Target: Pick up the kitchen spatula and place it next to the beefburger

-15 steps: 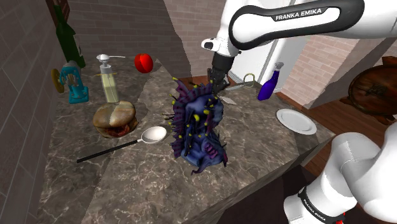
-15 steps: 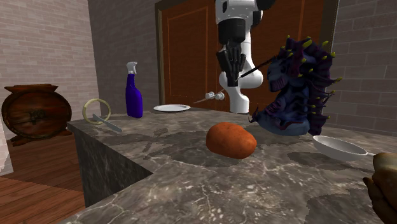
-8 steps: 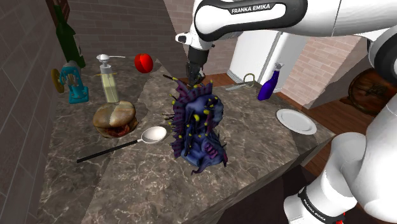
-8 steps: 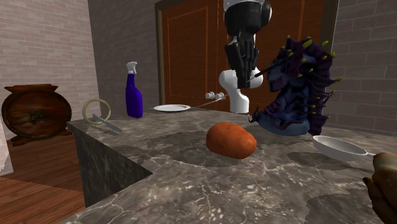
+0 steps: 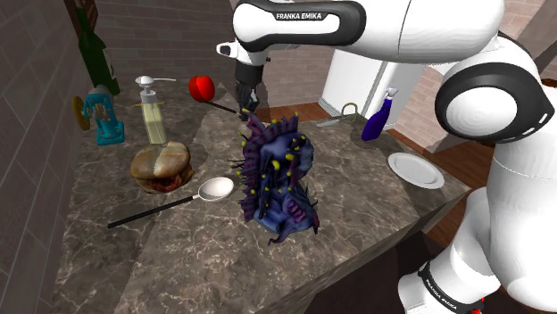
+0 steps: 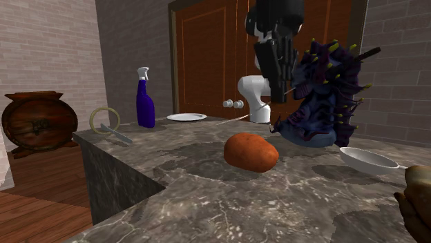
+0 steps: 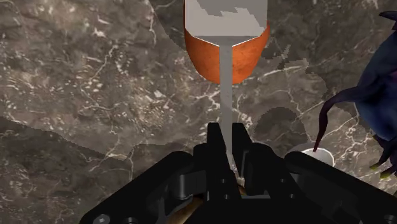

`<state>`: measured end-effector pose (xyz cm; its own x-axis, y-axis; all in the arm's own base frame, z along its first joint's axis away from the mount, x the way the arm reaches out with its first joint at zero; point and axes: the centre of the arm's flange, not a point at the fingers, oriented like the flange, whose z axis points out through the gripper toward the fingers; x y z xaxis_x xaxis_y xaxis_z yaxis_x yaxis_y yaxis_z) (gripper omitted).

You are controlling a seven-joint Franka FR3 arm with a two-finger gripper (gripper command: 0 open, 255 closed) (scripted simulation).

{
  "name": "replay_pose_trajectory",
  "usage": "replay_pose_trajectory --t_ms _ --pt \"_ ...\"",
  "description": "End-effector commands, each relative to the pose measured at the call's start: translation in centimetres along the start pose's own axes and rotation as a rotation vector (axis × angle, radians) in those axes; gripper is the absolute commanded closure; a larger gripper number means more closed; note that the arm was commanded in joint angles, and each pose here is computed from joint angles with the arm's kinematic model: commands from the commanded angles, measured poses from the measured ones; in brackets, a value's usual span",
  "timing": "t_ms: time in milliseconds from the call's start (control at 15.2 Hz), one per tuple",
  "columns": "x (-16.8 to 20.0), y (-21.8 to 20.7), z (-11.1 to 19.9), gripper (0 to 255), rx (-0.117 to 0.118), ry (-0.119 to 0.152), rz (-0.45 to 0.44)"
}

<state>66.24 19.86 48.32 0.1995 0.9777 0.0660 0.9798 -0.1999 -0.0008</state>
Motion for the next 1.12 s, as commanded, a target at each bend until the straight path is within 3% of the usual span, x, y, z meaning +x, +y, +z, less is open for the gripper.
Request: replay_pose_trajectory --t_ms 0,1056 --pt "0.1 0.2 0.9 255 0.0 0.0 0.0" --pt "-0.5 0.3 9.3 255 0.0 0.0 0.0"
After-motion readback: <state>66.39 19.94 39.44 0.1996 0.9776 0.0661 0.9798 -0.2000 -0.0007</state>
